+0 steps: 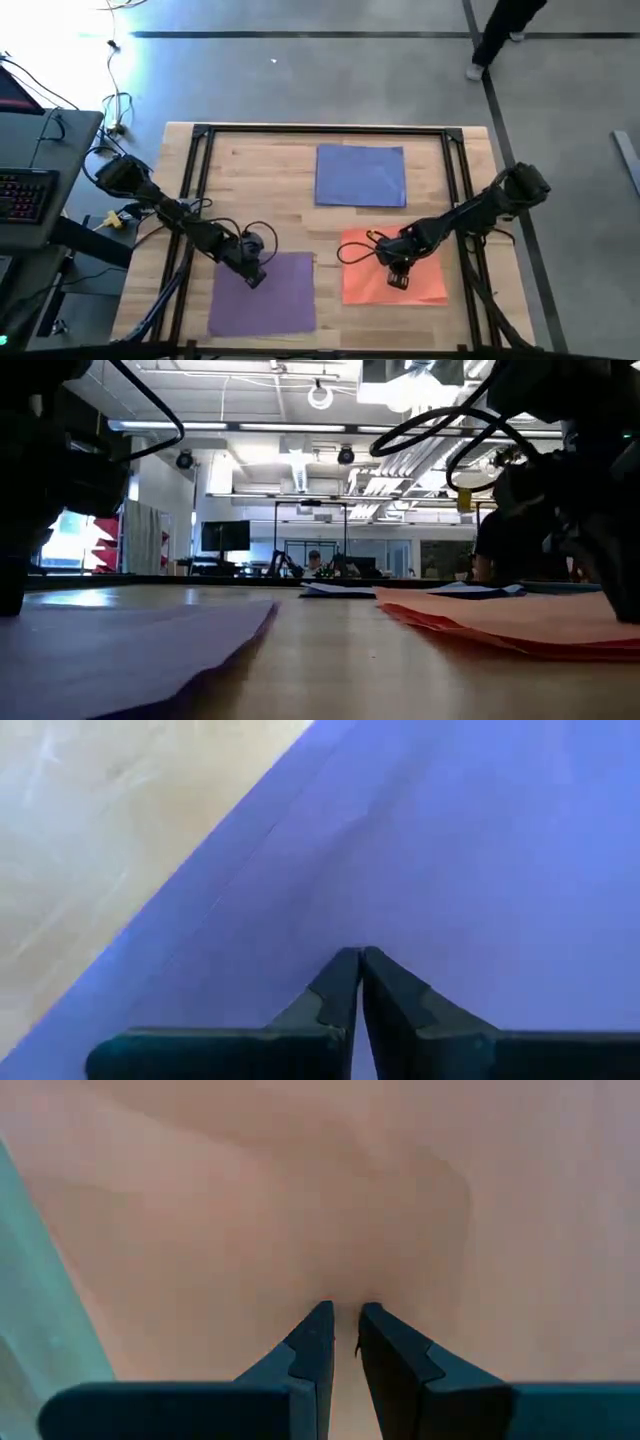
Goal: Organize paper
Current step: Adjust the stacked colored papers
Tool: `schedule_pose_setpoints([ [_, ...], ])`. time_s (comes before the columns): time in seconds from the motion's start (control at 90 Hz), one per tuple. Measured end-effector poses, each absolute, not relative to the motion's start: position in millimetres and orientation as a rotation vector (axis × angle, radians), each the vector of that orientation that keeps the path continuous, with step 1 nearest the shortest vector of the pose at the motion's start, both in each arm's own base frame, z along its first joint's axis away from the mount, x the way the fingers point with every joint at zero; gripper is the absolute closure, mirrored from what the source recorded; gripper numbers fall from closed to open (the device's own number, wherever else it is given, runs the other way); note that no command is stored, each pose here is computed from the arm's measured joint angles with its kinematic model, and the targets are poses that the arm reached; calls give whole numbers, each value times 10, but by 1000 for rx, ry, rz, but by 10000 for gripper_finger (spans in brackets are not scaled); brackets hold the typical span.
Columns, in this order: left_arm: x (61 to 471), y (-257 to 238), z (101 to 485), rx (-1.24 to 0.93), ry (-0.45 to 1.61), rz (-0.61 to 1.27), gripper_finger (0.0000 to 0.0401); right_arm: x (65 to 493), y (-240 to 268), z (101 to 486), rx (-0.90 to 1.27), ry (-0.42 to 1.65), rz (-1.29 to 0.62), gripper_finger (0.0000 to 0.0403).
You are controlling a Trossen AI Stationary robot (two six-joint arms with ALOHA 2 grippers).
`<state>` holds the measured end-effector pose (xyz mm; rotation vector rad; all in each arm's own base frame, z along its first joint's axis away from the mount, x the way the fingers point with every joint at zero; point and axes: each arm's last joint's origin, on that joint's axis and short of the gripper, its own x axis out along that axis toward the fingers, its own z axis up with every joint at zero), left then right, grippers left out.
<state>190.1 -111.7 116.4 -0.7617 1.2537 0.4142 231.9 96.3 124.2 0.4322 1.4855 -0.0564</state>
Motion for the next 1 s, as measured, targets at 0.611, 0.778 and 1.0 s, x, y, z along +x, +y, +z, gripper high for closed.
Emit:
schedule_pose_setpoints([
  [0.611, 1812, -533, 1324, -556, 1299, 550, 401, 2354, 964, 1250, 434, 1441, -55, 364],
  [0.778, 1844, -477, 1353, -561, 1293, 571, 401, 2379, 972, 1274, 439, 1433, -51, 364],
  [1.0, 1942, -480, 1613, -504, 1300, 624, 401, 2533, 1028, 1558, 423, 1453, -73, 364],
])
